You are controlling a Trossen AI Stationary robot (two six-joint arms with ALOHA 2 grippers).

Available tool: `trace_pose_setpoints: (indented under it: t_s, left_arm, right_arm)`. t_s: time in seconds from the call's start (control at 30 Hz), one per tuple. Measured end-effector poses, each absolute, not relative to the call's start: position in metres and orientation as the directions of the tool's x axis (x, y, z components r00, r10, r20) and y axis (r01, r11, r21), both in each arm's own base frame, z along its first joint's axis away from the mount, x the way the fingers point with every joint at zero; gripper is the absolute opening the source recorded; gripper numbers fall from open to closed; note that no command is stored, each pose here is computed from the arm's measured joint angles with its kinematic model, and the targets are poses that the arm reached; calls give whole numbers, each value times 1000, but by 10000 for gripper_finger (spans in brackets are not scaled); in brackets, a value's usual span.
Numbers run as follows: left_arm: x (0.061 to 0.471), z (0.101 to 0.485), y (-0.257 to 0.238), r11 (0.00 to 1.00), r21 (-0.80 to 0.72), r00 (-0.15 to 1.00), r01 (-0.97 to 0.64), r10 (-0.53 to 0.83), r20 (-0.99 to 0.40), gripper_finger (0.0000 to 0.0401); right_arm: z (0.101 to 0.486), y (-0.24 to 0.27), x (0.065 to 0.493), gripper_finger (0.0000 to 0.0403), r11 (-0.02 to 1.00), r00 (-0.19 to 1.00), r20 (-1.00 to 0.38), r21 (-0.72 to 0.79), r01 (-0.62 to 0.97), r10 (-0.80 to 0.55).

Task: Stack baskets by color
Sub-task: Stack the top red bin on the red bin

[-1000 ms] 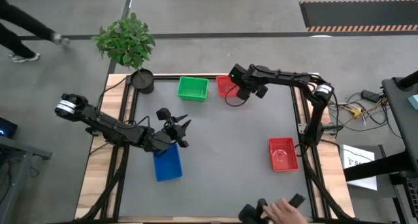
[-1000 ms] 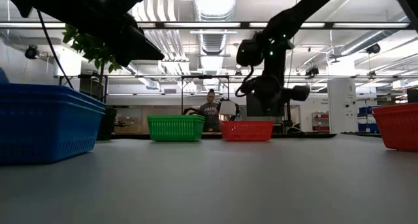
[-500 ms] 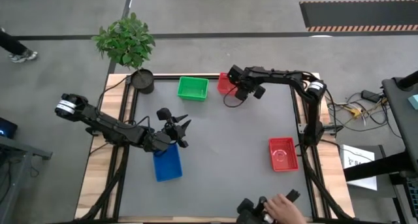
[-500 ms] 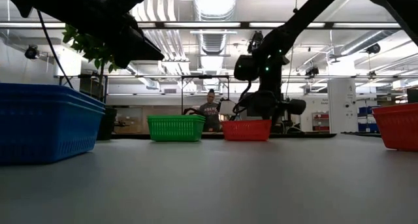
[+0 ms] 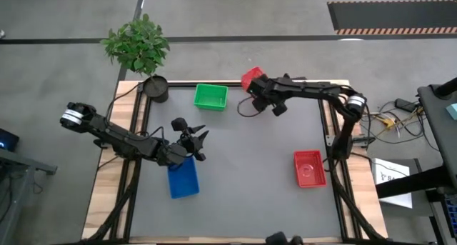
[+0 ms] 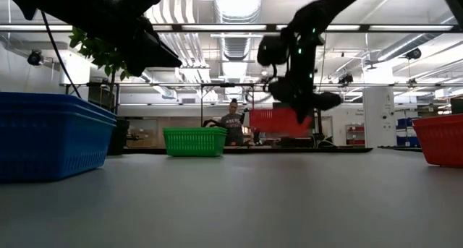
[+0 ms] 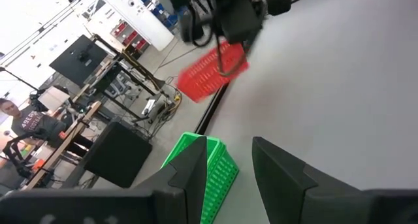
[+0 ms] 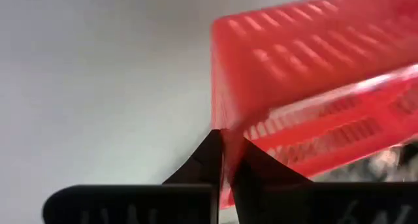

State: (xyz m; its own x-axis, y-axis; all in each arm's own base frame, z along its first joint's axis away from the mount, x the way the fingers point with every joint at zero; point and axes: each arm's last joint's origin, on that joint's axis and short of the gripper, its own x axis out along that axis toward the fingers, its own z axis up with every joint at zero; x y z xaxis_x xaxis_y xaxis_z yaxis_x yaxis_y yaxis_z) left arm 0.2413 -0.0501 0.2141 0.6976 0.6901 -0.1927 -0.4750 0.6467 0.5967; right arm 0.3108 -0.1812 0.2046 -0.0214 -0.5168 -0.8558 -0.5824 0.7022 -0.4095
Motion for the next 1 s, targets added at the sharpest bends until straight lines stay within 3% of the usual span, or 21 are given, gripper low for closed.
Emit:
trace_pose_setpoints:
  t_s: [0.13,0.3,0.47,0.63,0.73,1.0]
  left_arm:
    - [241,214,-50,647,595,698,-477,690,-192,106]
    - [242,215,-50,649,588,700,-482,690,-187,106]
    - [242,215,-50,649,588,700,-483,689,-186,106]
    - [242,215,-50,649,588,700,-483,689,-186,106]
    - [242,215,-50,650,586,700,-484,689,-186,106]
    - [242,216,-50,653,577,702,-490,688,-184,106]
  right_arm:
    - [225,-149,310,9,761,-31,-831,-493,-423,-555]
    - [255,-97,299,8,878,-95,-897,-393,-273,-432]
    - [286,-46,290,8,961,-78,-960,-262,-83,-269]
    - [299,4,276,8,962,-129,-953,-268,-57,-273]
    - [301,29,273,8,985,-94,-981,-168,-48,-172]
    - [299,79,262,8,999,-141,-990,20,31,24]
